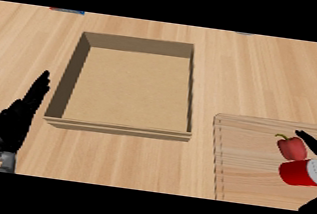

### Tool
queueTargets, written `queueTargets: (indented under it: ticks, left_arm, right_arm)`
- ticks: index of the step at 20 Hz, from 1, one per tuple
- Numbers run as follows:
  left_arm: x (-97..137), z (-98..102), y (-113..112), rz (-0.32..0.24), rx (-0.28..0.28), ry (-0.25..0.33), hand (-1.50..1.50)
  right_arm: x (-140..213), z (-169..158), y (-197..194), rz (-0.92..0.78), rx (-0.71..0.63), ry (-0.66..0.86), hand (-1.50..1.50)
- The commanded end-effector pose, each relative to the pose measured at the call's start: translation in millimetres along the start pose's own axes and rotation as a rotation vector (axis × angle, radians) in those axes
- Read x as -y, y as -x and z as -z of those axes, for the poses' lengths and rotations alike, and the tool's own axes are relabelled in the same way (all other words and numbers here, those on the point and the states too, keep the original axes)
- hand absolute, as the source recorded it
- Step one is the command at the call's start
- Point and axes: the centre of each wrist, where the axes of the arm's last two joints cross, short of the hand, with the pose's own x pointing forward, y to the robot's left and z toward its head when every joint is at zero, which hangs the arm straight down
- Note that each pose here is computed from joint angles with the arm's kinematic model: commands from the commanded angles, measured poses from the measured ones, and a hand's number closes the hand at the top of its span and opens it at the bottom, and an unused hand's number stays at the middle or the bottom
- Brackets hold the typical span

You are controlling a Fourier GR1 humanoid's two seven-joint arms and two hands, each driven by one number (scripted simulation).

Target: Pick the can from the cutting board and place it in the cardboard box

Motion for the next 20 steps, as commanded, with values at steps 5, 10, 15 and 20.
queueTargets:
  ticks: [5,10,15,20]
  left_arm:
    - [18.9,-13.3,-12.9,-0.005,0.017,-0.007,0.00]
    - [3.6,0.8,3.2,-0.013,0.006,-0.018,0.00]
    - [-0.1,2.8,6.9,0.003,0.002,-0.009,0.00]
    - [28.9,10.3,-17.2,-0.009,0.088,0.094,0.00]
  right_arm:
    - [-34.3,8.4,9.9,0.015,-0.006,-0.046,-1.50]
    - [-12.5,7.7,0.9,-0.066,0.040,0.057,1.50]
    - [-18.6,2.6,7.8,-0.125,0.037,0.212,1.50]
    - [31.6,50.9,-71.4,-0.340,0.395,0.203,1.50]
